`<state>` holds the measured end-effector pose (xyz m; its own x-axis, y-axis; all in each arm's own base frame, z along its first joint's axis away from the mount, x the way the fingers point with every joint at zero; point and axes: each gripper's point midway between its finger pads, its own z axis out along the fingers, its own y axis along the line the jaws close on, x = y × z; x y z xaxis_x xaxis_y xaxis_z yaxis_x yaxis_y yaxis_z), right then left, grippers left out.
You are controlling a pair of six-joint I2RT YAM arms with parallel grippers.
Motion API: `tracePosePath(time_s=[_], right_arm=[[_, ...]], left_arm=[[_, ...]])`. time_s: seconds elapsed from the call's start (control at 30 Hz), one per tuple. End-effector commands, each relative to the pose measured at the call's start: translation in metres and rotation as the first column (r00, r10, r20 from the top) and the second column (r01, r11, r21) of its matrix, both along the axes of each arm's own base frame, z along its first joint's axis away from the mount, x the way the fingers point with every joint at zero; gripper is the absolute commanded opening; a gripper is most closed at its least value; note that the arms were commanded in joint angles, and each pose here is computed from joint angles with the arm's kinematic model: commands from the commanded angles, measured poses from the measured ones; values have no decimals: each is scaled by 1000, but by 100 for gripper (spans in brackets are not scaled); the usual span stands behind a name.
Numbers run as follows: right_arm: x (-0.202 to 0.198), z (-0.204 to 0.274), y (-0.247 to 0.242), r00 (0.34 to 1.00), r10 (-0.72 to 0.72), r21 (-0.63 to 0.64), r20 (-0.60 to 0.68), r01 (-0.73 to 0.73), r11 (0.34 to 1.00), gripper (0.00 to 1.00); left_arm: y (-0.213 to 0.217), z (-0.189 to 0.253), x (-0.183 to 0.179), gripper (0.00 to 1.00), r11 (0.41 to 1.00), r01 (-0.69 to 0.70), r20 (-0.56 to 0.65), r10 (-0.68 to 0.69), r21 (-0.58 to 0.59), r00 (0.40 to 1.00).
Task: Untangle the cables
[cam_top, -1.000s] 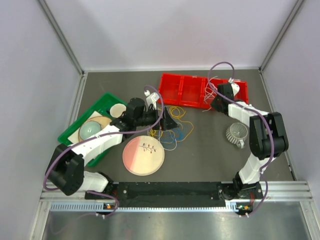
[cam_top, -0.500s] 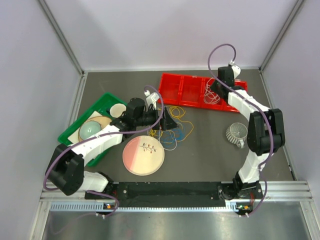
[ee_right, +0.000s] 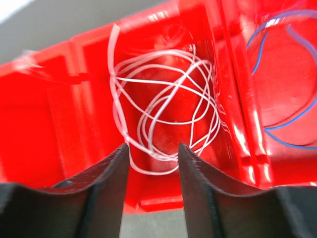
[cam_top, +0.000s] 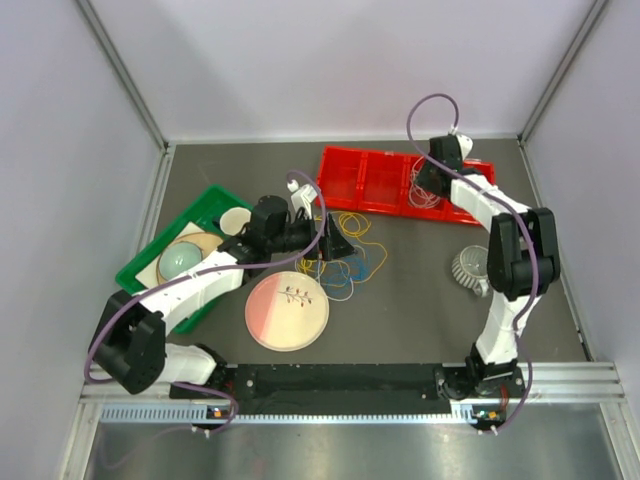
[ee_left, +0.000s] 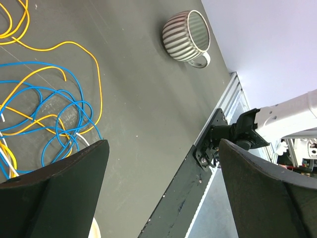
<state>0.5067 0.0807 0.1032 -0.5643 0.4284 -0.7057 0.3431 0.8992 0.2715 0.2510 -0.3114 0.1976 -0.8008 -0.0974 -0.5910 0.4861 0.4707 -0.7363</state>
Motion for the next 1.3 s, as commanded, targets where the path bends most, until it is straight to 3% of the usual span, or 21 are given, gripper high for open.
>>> tracePosePath(time_s=[0.0, 0.17, 0.3, 0.43, 0.6, 0.83, 1.07, 1.27], right_arm=[[-3, 93, 2, 981, 22, 13, 195, -25, 1000, 48], [-22, 120, 8, 968, 46, 24, 246, -54, 998, 61], [-46, 126, 37, 955, 134, 0, 266, -139, 990, 64], [-74, 93, 86, 936, 281, -40, 214, -279, 960, 65], [-97, 42, 145, 891, 441, -39, 107, -439, 897, 65], [-104, -3, 202, 820, 572, -73, -11, -571, 818, 77], [-92, -31, 224, 819, 569, -103, -73, -574, 812, 75], [-75, -49, 234, 837, 536, -144, -106, -547, 825, 67]], left_arm=[[-1, 17, 4, 97, 1000, -1, 68, 3, -20, 998], [2, 12, 10, 97, 999, -33, 65, 32, 9, 997], [9, 4, 17, 98, 995, -79, 66, 76, 57, 995], [26, -6, 28, 99, 976, -166, 58, 159, 141, 986], [57, 5, 47, 99, 944, -307, 36, 305, 121, 952], [96, 19, 53, 99, 874, -459, 118, 444, 161, 888], [106, 16, 49, 99, 865, -475, 115, 461, 163, 880], [104, 13, 46, 99, 876, -457, 105, 446, 154, 889]])
